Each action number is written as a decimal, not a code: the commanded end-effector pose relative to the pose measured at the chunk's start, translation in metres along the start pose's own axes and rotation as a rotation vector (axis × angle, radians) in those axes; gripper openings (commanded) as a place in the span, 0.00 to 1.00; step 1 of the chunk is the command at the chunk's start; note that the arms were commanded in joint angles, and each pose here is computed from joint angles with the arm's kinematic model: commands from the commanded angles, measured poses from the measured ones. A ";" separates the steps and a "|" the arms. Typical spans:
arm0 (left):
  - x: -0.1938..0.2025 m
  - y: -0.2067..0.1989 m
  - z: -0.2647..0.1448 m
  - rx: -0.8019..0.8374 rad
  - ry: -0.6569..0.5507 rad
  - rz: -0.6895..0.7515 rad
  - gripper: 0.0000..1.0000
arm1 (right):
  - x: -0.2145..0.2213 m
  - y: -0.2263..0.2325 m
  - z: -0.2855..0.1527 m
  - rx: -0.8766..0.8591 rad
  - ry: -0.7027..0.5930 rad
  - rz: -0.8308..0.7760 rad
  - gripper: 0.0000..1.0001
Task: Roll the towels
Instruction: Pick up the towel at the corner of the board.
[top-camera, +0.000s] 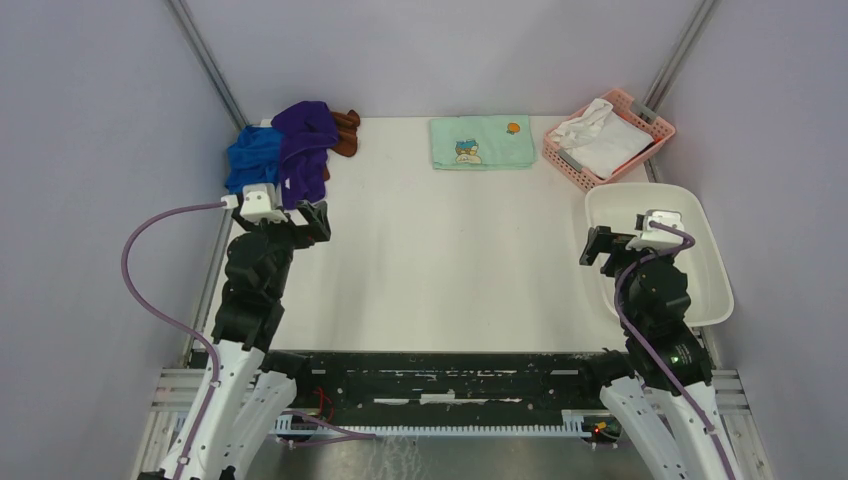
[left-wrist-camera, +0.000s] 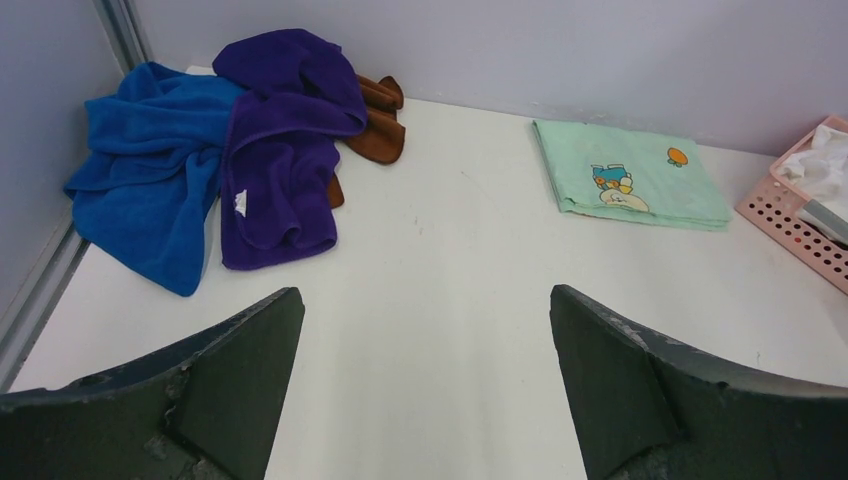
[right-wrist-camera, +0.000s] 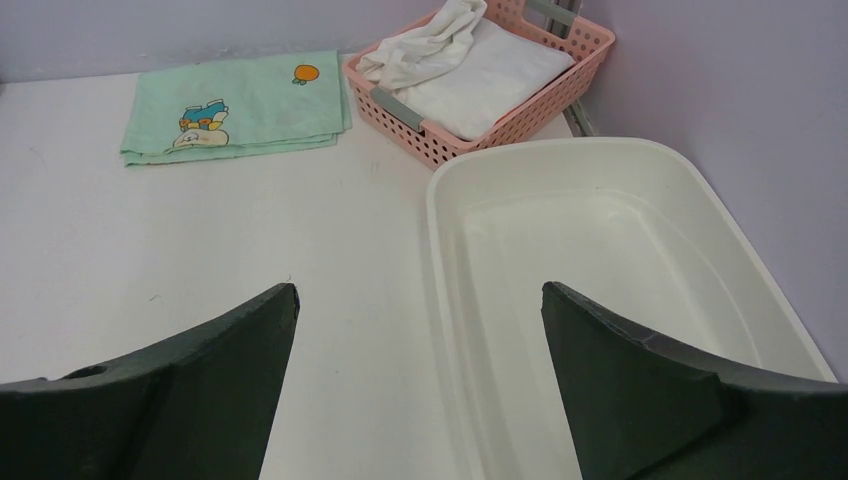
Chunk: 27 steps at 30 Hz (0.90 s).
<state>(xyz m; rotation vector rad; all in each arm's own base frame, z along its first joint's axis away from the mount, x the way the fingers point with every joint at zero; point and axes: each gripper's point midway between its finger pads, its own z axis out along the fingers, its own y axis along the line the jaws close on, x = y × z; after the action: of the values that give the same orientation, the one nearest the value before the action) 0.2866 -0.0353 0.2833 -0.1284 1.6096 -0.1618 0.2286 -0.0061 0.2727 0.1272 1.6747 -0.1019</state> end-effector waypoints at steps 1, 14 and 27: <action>-0.015 -0.002 0.000 0.012 -0.060 0.033 0.99 | -0.022 -0.005 -0.005 0.020 -0.068 0.025 1.00; 0.007 -0.004 0.035 -0.018 0.083 0.031 0.99 | -0.023 0.000 -0.007 -0.011 -0.079 0.041 1.00; 0.047 0.060 0.191 -0.281 0.271 -0.024 1.00 | -0.024 0.001 -0.013 -0.038 -0.105 0.045 1.00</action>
<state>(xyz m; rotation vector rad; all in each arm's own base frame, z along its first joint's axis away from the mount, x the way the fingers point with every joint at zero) 0.4316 -0.0176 0.2042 -0.2270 1.9732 0.0095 0.2214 -0.0052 0.2822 0.1258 1.6299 -0.0716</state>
